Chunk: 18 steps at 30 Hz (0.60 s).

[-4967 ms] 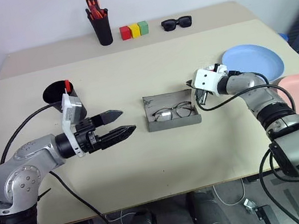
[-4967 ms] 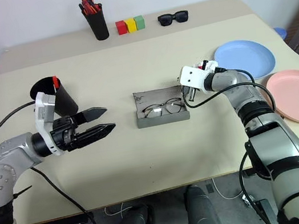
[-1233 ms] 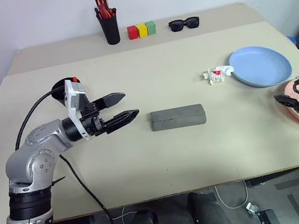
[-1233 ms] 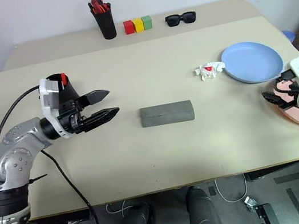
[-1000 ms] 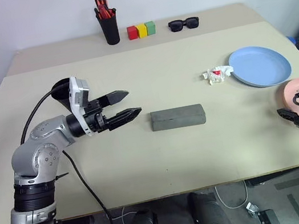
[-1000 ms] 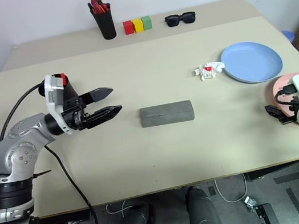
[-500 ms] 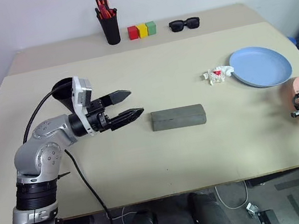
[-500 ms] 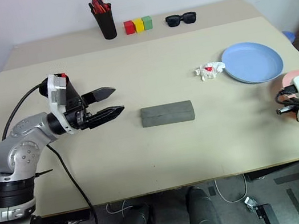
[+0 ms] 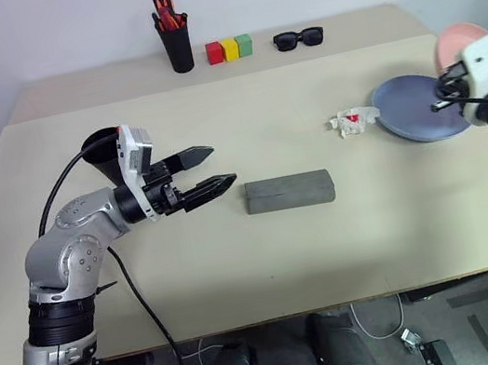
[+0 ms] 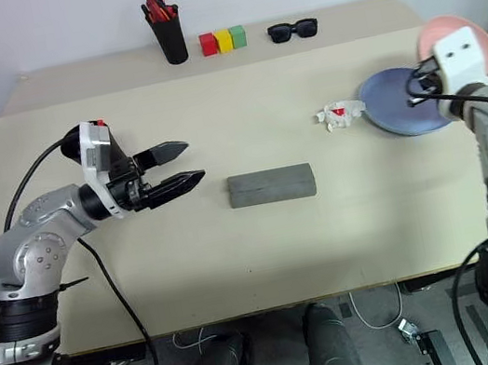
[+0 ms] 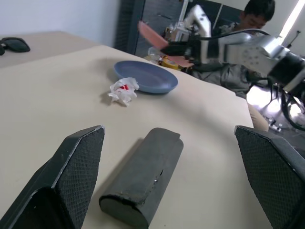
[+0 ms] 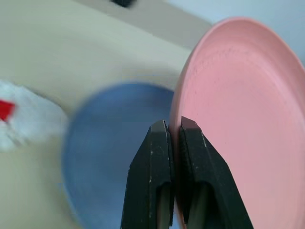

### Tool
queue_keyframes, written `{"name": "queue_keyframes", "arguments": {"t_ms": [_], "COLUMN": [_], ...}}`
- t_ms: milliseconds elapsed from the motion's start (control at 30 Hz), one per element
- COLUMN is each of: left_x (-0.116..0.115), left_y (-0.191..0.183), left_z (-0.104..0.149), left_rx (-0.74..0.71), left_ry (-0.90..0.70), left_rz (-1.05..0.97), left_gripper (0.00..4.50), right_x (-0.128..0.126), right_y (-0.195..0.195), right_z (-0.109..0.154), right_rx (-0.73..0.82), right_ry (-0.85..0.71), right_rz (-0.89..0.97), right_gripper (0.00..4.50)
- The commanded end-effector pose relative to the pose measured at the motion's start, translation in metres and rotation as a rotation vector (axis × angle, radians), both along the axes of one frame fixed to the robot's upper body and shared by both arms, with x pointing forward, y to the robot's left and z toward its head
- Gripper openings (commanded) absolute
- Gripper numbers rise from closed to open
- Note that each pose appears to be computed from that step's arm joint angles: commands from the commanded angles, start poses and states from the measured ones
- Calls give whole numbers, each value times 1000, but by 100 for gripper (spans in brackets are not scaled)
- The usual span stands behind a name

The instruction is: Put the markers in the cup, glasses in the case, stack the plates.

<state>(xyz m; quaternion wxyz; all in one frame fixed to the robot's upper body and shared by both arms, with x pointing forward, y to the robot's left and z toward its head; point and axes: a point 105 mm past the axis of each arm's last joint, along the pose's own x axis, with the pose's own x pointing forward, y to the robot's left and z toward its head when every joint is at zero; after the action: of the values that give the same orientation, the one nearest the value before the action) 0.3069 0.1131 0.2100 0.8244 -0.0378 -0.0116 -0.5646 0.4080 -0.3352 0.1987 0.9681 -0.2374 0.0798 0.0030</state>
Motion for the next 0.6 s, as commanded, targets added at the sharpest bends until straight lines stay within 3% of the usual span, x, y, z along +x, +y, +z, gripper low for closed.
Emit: {"name": "queue_keyframes", "arguments": {"t_ms": [33, 200, 233, 333, 467, 600], "left_x": [-8, -13, -13, -13, -12, -11], "left_y": [6, 13, 13, 13, 12, 10], "left_z": [12, 8, 7, 6, 6, 5], "left_rx": [-11, -9, -9, -10, -13, -15], "left_ry": [-48, -38, -38, -35, -32, -33], "left_rz": [22, 48, 50, 53, 50, 42], "left_gripper": [450, 450, 450, 450, 450, 450], "right_x": [9, 14, 14, 16, 20, 22], "right_y": [6, 12, 14, 16, 26, 43], "right_z": [0, -8, -10, -8, 14, 22], "right_rx": [-18, 32, 52, 63, 109, 181], "right_ry": [-7, 20, 24, 18, -71, -116], "right_rz": [34, 66, 75, 86, 106, 179], "right_gripper": [2, 2, 68, 183, 383, 383]}}
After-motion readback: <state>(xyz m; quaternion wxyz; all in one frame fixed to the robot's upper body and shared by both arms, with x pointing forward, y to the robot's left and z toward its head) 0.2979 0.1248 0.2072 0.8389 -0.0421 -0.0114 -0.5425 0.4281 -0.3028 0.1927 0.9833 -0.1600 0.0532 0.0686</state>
